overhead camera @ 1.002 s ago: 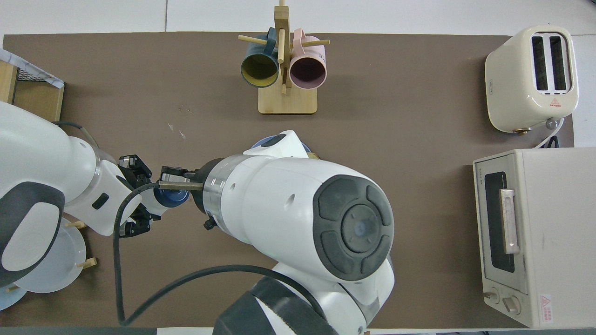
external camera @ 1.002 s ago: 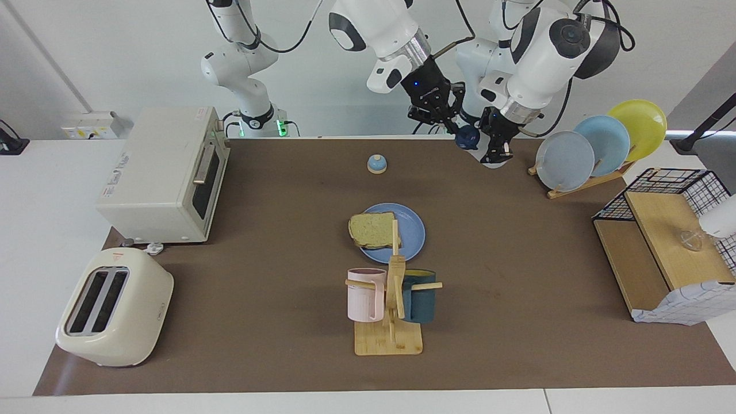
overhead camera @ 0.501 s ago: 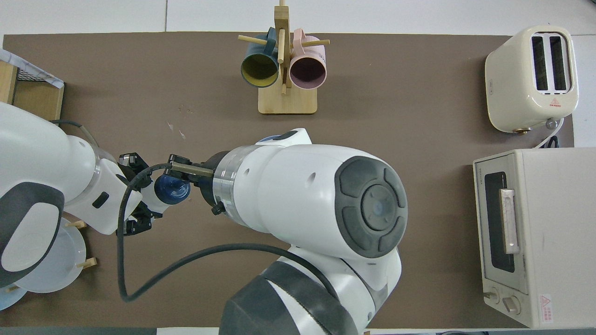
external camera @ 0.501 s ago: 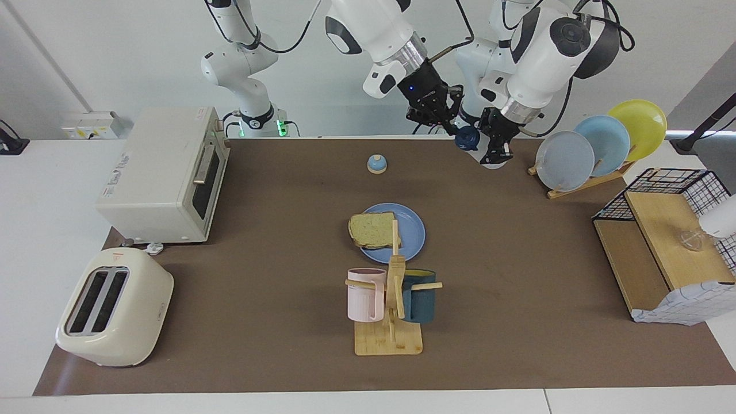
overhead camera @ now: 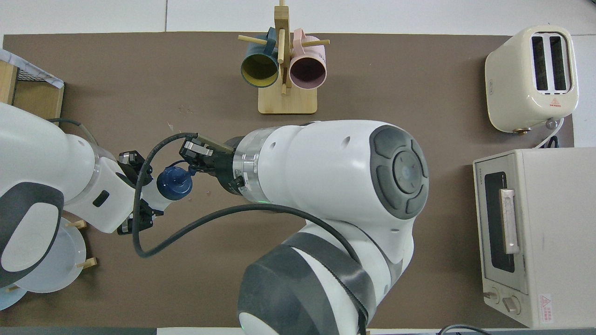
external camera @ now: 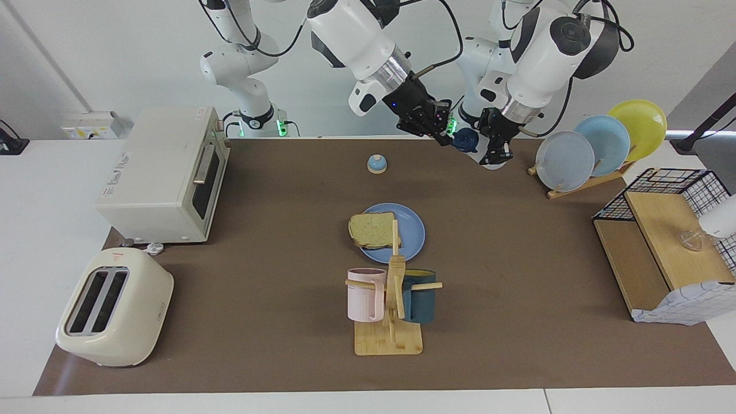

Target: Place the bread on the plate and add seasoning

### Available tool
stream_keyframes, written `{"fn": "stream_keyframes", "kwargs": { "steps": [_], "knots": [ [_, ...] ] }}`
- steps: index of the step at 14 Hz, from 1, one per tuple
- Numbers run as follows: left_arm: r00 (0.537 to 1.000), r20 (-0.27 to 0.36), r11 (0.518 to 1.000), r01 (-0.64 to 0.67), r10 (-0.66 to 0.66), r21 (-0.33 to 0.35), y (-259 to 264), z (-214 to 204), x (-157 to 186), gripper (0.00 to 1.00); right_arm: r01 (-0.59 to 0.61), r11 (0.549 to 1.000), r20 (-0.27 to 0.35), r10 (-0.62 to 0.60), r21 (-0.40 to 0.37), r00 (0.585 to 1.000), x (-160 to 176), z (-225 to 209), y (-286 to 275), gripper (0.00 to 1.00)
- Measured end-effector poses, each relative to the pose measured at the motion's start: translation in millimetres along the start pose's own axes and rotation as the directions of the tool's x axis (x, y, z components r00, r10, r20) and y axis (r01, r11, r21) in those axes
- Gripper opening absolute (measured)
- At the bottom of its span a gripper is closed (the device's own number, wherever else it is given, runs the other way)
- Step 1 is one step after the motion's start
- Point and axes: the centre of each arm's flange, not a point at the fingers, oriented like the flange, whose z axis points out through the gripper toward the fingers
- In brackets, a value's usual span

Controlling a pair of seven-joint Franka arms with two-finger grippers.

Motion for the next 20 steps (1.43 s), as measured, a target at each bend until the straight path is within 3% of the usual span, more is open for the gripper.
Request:
{"fn": "stream_keyframes", "kwargs": {
  "steps": [2,5,9,12,13,14,17,20],
  "knots": [
    [1.000,0.001,1.000,-0.003,0.003,0.000,1,0,1,0.47,-0.050,0.999,-0.004,0.050,0.008,0.999,2,3,3,0.04],
    [1.000,0.001,1.000,-0.002,0.002,-0.002,1,1,1,0.47,-0.026,1.000,-0.007,0.026,0.004,1.000,2,7,6,0.09],
    [1.000,0.000,1.000,0.004,-0.004,-0.002,0,1,-1,0.47,0.043,0.998,-0.026,-0.044,-0.036,0.999,22,5,27,0.50],
    [0.999,-0.003,0.999,0.032,-0.032,0.005,-1,0,-2,0.47,0.170,0.970,-0.047,-0.180,-0.173,0.982,45,1,61,0.82],
    [0.999,-0.004,0.999,0.037,-0.037,0.007,-1,0,-1,0.47,0.225,0.943,-0.038,-0.241,-0.244,0.970,60,-6,75,0.95],
    [0.999,-0.005,0.999,0.040,-0.040,0.009,-2,0,-1,0.47,0.279,0.907,-0.031,-0.303,-0.315,0.952,76,-18,88,1.00],
    [0.999,-0.014,0.998,0.047,-0.047,0.030,-4,-2,0,0.47,0.355,0.802,0.025,-0.392,-0.479,0.920,128,-72,134,1.00],
    [0.998,-0.028,0.996,0.058,-0.057,0.067,-6,-5,7,0.47,0.330,0.740,0.052,-0.372,-0.586,0.927,167,-154,182,1.00]
  ]
}}
